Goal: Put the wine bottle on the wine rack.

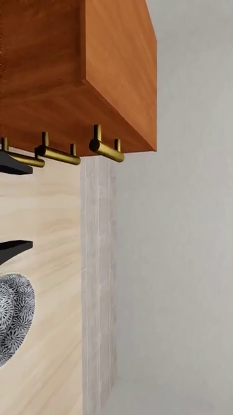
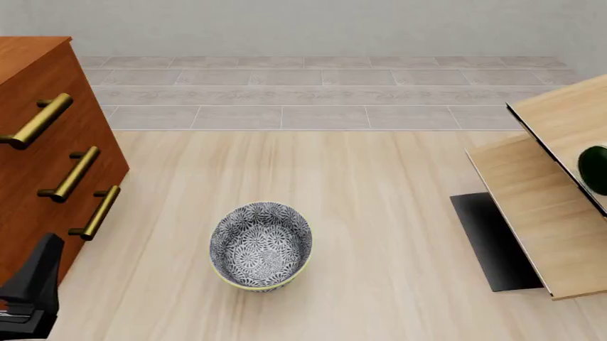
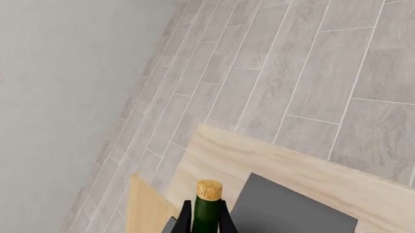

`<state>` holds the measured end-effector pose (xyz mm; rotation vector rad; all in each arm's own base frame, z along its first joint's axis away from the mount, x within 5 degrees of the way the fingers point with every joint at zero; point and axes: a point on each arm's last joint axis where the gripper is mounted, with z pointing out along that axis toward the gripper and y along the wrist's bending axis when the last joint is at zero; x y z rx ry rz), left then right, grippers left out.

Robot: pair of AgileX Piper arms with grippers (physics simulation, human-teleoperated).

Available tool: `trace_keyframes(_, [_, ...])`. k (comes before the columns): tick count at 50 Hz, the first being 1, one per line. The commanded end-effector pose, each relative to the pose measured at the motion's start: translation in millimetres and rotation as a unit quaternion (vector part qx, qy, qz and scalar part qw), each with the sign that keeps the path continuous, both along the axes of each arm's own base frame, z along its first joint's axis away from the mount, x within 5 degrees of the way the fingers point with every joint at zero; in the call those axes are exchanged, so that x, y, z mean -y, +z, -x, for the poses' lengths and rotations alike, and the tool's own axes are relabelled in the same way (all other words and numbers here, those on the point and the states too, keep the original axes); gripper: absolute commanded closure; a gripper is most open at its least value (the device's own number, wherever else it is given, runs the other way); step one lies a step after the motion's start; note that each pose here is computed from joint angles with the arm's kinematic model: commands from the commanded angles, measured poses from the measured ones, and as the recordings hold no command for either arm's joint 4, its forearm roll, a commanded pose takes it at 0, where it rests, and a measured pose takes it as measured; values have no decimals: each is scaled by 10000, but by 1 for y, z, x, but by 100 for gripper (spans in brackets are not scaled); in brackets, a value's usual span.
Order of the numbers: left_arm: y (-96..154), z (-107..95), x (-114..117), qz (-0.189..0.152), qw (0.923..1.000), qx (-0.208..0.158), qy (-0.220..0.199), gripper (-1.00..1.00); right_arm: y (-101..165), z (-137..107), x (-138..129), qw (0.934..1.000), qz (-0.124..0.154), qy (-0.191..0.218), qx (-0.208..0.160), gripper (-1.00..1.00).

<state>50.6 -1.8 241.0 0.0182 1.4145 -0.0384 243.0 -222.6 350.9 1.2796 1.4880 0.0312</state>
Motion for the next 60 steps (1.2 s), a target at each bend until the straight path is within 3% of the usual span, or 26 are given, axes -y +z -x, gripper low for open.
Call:
trace_keyframes(1, [0,0,0,-4,10000,-7,21,-100,-34,3,12,9902,524,177,-1285,100])
trace_keyframes(31, [-1,0,0,-24,10000,3,27,-100,-37,2,10,9914,484,162,-1203,100])
trace_keyframes(32, [-1,0,0,-20,10000,4,28,-100,-37,1,9,9914,487,171,-1201,-100])
trace_keyframes(60, [2,1,0,-13,10000,25,33,-100,-30,-3,0,9933,415,235,-1050,-100])
